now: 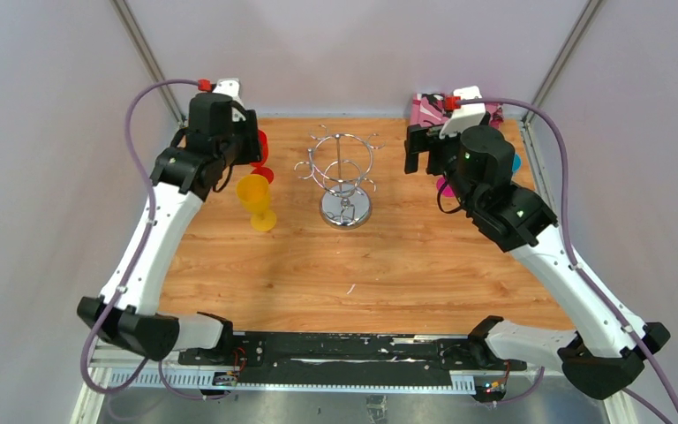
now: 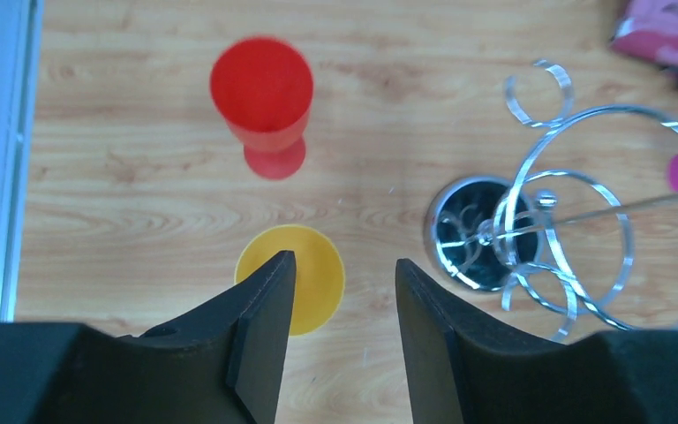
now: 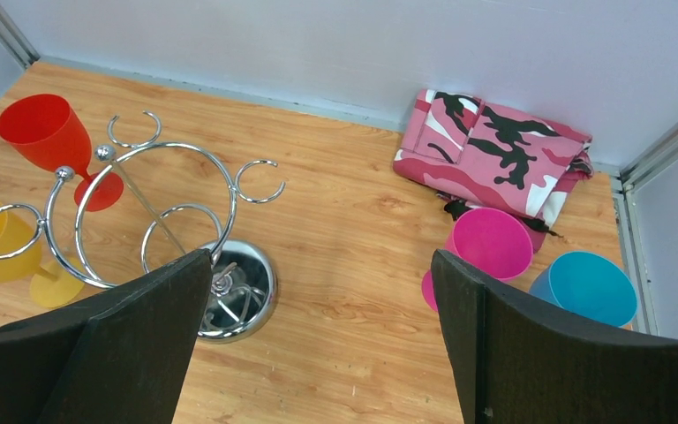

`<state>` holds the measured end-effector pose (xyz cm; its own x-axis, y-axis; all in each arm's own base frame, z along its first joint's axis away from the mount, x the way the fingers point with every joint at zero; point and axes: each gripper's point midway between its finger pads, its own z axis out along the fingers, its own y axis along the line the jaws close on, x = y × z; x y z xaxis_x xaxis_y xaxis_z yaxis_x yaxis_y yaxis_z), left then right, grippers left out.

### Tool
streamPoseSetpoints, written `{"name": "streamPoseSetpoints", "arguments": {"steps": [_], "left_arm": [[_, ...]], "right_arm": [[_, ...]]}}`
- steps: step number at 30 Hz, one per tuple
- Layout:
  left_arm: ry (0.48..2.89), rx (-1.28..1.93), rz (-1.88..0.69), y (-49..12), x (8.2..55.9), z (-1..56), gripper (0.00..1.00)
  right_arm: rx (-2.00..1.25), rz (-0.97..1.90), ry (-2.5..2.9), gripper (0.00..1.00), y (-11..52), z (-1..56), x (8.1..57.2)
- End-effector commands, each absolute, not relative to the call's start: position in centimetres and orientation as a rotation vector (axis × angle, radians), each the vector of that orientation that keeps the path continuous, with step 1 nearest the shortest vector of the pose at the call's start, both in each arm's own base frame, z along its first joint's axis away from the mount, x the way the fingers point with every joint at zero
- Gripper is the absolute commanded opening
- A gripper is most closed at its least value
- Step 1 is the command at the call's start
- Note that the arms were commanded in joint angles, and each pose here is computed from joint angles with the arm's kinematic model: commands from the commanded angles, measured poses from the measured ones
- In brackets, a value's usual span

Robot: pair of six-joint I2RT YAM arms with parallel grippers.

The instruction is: Take the wine glass off the wine glass rack

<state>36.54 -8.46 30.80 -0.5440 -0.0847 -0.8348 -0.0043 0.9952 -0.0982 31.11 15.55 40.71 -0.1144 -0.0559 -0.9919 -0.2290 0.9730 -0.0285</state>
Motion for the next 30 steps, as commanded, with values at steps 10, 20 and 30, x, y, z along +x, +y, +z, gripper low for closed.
{"name": "streamPoseSetpoints", "arguments": {"steps": [10, 20, 30], "left_arm": [[1.602, 0.241, -0.518, -14.7, 32.0, 43.1, 0.59], [1.469, 0.436, -0.676, -18.8, 30.7, 41.5, 0.62], [1.492, 0.43, -0.633, -18.3, 31.0, 40.8, 0.64]], "right_arm": [[-0.184, 0.033, 1.726, 1.0, 15.1, 38.0, 32.8], [-0.112, -0.073, 1.702, 1.0, 13.5, 36.6, 33.5], [-0.1, -0.086, 1.688, 1.0, 13.6, 36.4, 34.0]]}}
